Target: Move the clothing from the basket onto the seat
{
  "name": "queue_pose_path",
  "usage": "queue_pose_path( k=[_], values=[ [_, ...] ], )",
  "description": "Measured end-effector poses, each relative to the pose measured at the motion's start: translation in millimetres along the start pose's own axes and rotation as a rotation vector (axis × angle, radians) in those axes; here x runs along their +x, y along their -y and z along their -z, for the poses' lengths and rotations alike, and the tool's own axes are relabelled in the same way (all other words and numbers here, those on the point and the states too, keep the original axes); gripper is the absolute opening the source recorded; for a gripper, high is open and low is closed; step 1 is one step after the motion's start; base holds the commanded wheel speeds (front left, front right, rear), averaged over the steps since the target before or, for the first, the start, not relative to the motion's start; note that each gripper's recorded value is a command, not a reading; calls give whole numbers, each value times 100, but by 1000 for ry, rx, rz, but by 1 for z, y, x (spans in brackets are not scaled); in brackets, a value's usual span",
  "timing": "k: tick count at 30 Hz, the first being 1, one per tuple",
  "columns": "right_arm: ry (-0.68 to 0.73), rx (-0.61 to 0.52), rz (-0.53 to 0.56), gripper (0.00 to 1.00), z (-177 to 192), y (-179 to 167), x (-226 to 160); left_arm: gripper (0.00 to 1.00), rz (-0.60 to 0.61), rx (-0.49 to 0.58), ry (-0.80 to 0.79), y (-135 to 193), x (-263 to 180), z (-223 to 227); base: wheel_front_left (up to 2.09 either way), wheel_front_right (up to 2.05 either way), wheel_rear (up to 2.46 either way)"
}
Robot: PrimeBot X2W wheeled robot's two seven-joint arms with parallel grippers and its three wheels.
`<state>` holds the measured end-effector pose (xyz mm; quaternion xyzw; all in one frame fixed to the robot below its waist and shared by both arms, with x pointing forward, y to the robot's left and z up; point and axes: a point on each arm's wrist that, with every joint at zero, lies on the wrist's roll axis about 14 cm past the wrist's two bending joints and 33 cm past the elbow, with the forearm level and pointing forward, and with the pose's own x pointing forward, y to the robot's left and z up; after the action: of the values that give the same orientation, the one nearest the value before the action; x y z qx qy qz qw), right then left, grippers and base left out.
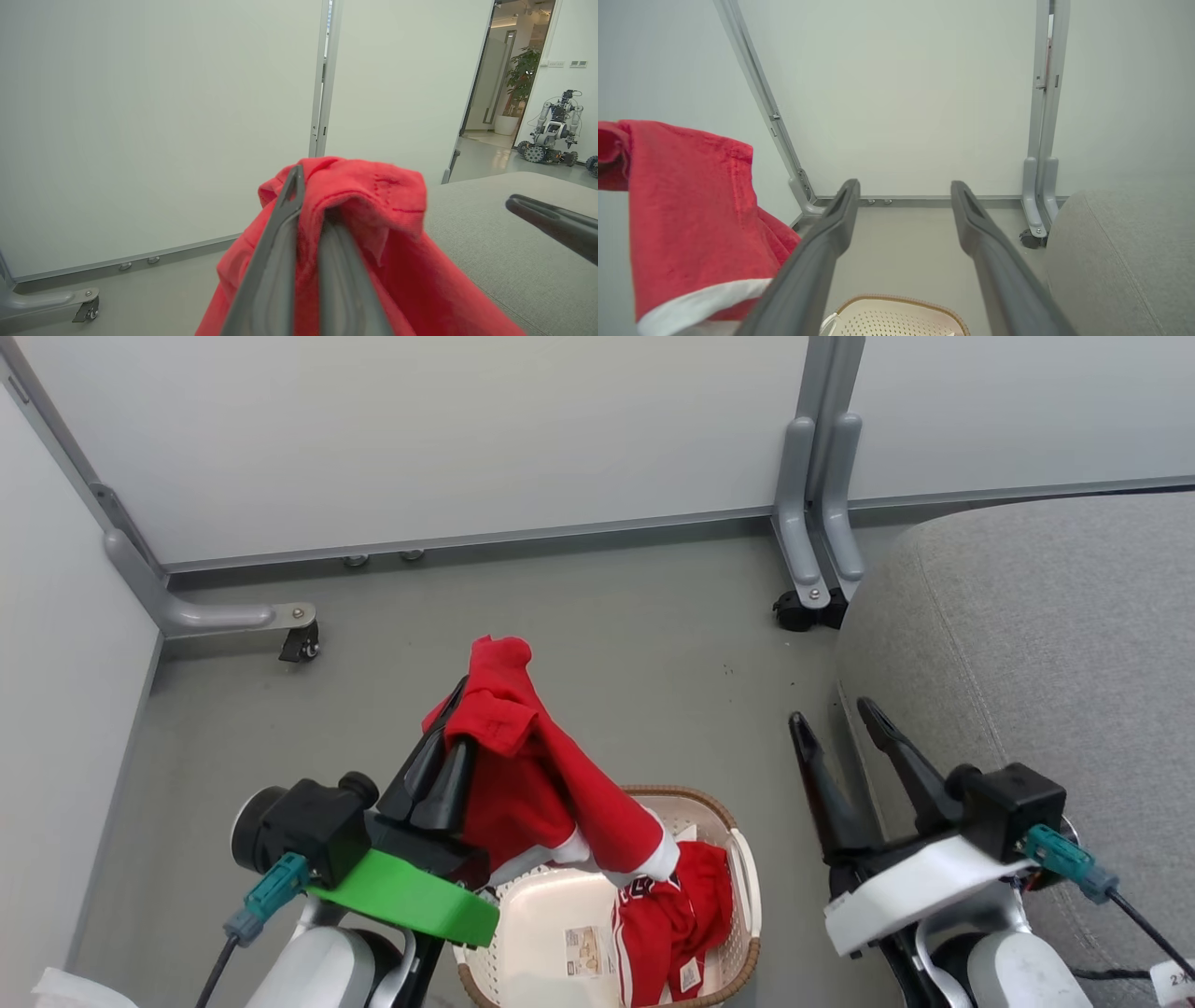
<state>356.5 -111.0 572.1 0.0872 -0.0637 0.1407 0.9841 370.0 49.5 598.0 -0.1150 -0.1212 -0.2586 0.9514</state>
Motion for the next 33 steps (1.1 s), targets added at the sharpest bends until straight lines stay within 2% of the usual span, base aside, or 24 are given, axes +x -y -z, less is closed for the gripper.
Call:
queue_pose_path(
  k=[5, 10, 17, 24, 25, 26, 33],
  values=[
    [36, 24, -176, 100, -21, -53, 19, 0, -5, 3, 6, -2, 0, -2, 0, 0, 0],
    [-58, 62, -379, 100, -8, -114, 19, 0, -8, 5, 15, -3, 1, -4, 0, 0, 0],
    [-213, 39, -463, 100, 34, -136, 20, 0, -11, 5, 32, -4, 2, -8, 0, 0, 0],
    [-275, 20, -494, 100, 59, -145, 28, 0, -1, 1, 39, -2, 4, -10, 0, 0, 0],
    [-277, 19, -495, 66, 60, -146, 30, 0, -1, 1, 38, -2, 4, -10, 0, 0, 0],
    [-277, 17, -495, 0, 61, -146, 32, 0, -1, 0, 37, -2, 4, -9, 0, 0, 0],
    [-264, 35, -499, 0, 64, -146, 38, 0, 7, -5, 38, 0, 5, -9, 0, 0, 0]
  ],
)
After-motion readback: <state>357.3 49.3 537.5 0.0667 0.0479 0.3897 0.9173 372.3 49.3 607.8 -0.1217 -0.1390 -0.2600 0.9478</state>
